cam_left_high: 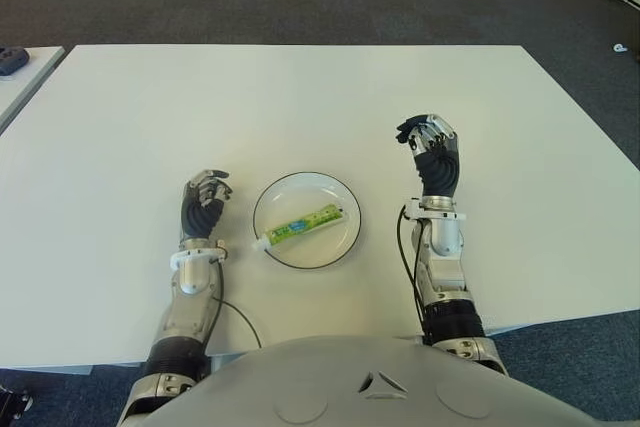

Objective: Put the toothpaste on the table into the plate.

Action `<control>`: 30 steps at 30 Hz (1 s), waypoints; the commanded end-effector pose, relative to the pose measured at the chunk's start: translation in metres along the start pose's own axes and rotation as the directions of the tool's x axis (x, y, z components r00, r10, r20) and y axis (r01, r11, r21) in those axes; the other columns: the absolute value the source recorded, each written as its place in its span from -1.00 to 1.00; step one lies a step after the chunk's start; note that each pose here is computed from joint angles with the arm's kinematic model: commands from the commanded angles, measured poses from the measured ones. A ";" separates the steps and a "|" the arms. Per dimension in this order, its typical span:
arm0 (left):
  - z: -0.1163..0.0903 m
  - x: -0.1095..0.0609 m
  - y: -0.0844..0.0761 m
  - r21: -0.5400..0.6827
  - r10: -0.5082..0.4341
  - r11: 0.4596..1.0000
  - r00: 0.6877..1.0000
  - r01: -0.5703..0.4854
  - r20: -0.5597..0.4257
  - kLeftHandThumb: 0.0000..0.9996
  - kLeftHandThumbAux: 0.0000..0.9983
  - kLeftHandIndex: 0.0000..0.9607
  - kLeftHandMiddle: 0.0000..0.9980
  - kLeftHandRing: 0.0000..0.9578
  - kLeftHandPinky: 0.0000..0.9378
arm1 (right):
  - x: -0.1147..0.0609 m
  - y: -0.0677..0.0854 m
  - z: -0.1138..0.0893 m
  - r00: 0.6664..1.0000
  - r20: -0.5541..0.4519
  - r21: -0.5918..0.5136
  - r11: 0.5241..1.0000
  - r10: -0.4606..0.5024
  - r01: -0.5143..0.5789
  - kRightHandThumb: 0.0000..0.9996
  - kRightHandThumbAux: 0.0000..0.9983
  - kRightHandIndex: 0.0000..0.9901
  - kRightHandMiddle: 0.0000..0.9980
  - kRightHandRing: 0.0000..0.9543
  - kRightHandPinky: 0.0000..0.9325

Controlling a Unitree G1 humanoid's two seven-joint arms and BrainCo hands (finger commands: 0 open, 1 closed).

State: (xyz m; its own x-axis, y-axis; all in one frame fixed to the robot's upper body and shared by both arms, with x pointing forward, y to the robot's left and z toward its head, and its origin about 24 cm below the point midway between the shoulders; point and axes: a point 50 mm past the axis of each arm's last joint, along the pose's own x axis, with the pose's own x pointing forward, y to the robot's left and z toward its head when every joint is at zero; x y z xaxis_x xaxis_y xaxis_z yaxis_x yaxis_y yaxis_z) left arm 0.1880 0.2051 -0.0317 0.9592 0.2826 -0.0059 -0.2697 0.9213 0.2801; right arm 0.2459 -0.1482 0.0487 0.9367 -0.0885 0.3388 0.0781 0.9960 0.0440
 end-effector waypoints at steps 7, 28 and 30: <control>-0.003 0.000 -0.005 -0.028 -0.020 0.999 1.000 0.020 -0.014 0.41 0.44 -0.11 0.19 0.25 0.19 | -0.013 -0.009 -0.021 0.989 -0.141 -0.082 0.996 -0.042 0.030 0.41 0.46 -0.14 0.08 0.12 0.13; -0.003 0.002 -0.005 -0.033 -0.029 0.999 0.999 0.030 0.027 0.41 0.44 -0.11 0.26 0.32 0.26 | -0.032 -0.011 -0.044 0.965 -0.254 -0.175 0.984 -0.070 0.025 0.40 0.46 -0.14 0.08 0.14 0.18; -0.003 0.002 -0.005 -0.037 -0.030 0.999 0.999 0.031 0.036 0.41 0.44 -0.11 0.26 0.32 0.25 | -0.034 -0.012 -0.047 0.958 -0.275 -0.192 0.981 -0.075 0.022 0.41 0.46 -0.14 0.05 0.12 0.16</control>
State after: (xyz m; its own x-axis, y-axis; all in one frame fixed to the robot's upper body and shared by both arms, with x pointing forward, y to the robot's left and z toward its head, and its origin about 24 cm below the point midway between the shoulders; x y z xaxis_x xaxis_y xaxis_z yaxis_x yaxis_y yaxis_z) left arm 0.1957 0.2039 -0.0279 0.9644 0.2598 0.0504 -0.2641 0.9334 0.2430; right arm 0.2314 -0.1541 0.0010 0.9825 -0.1469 0.1146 0.1585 0.9823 -0.0997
